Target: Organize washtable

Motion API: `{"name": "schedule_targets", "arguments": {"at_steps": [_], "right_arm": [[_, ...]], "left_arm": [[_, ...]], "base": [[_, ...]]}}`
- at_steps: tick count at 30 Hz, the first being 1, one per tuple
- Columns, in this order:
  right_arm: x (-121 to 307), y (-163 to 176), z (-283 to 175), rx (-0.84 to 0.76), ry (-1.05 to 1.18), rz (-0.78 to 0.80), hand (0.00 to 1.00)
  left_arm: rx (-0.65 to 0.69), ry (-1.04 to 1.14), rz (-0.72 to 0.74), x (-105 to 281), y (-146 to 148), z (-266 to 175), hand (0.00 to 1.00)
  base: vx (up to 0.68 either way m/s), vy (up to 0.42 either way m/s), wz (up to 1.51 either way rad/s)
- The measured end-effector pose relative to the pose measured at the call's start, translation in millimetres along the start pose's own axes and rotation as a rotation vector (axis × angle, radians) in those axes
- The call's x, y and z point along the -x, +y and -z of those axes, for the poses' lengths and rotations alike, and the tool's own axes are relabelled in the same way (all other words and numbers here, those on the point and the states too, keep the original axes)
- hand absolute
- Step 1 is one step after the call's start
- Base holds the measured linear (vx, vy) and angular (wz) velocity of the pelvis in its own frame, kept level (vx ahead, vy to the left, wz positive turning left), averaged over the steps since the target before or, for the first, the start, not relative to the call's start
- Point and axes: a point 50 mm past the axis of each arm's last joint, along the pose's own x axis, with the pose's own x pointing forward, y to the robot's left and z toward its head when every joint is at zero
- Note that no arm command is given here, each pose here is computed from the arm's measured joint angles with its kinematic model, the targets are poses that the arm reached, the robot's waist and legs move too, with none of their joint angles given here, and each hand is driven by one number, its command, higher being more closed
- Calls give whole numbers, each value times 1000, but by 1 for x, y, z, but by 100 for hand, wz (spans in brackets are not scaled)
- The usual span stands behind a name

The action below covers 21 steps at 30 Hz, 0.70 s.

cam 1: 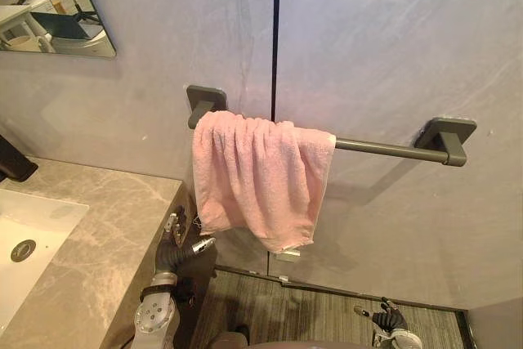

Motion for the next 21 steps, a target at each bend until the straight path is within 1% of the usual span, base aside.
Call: {"name": "schedule_targets", "arguments": {"at_steps": [6, 11, 14, 15, 21], "right_arm": [[-2, 4, -6, 22, -16, -26, 0], [-3, 4, -10, 56, -24, -39, 0], [-4, 2, -13, 76, -31, -40, 0], [-5, 2, -13, 83, -34, -43, 0], [-5, -3, -16, 118, -41, -49, 0]], "left_arm": [[40, -115, 42, -2, -7, -24, 0], [16, -180, 84, -13, -10, -38, 0], [-19, -204, 100, -18, -6, -44, 0], [-32, -205, 104, -18, -5, -44, 100], [-48, -207, 128, -18, -4, -45, 100]], "base": [[46, -16, 0], [-4, -7, -4], [-63, 2, -9], [-58, 5, -13], [-27, 7, -16]]}}
